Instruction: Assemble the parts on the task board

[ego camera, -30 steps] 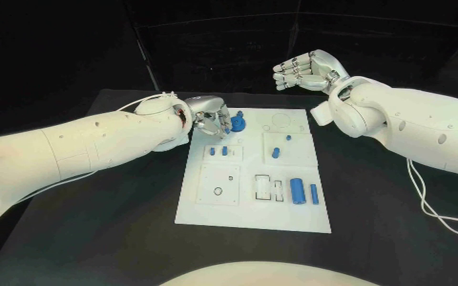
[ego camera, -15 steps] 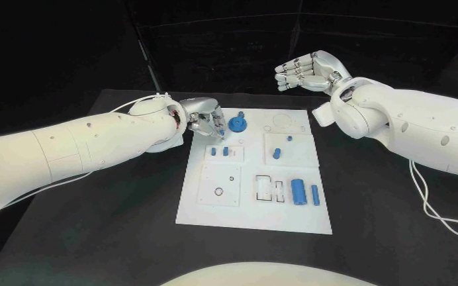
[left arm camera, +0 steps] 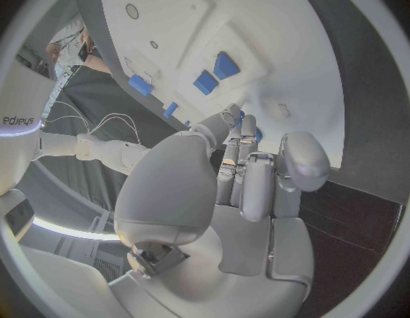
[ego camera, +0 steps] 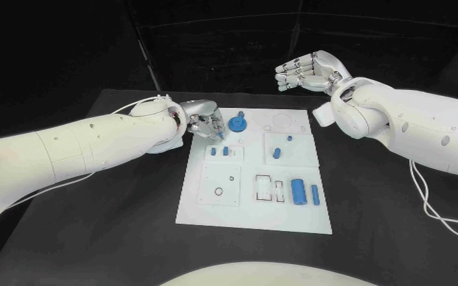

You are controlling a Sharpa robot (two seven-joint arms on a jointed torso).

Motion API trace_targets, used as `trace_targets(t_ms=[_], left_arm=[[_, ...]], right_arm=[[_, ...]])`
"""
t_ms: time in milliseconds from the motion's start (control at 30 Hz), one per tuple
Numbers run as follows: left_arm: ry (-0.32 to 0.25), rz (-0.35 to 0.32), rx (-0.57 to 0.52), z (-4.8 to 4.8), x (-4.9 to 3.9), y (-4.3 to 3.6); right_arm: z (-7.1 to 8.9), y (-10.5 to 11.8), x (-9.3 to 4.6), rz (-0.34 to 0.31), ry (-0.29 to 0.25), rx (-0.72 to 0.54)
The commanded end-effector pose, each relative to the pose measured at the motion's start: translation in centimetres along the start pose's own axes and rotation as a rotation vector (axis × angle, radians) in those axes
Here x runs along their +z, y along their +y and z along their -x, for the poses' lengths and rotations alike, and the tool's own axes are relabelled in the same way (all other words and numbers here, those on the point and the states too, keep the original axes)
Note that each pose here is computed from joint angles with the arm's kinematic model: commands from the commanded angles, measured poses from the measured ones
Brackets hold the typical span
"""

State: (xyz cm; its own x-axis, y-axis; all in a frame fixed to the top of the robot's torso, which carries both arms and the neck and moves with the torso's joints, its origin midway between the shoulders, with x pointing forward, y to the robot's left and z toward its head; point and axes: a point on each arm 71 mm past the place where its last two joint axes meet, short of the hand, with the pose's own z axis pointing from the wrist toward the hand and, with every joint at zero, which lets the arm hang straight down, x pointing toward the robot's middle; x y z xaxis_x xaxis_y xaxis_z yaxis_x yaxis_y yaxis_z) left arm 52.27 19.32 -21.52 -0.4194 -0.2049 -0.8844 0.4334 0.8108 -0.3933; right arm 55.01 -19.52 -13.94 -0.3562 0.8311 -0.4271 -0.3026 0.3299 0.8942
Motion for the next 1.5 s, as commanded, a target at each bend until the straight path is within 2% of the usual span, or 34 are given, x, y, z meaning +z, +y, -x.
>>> trace_targets(t_ms=[33, 733, 1233, 1500], left_arm=[[0.014, 0.004, -0.007, -0.16, 0.07, -0.04], [0.014, -0.002, -0.01, -0.51, 0.38, -0.4], [0.045, 0.047, -0.008, -0.86, 0.83, -0.54], [0.059, 0.053, -0.008, -0.98, 0.91, -0.57]], right_arm=[[0.02, 0.2, 0.03, 0.011, -0.001, 0.003], [-0.05, 0.24, 0.06, 0.013, 0.001, 0.004], [-0.1, 0.26, 0.09, 0.014, 0.002, 0.004], [-0.09, 0.25, 0.09, 0.014, 0.003, 0.004]])
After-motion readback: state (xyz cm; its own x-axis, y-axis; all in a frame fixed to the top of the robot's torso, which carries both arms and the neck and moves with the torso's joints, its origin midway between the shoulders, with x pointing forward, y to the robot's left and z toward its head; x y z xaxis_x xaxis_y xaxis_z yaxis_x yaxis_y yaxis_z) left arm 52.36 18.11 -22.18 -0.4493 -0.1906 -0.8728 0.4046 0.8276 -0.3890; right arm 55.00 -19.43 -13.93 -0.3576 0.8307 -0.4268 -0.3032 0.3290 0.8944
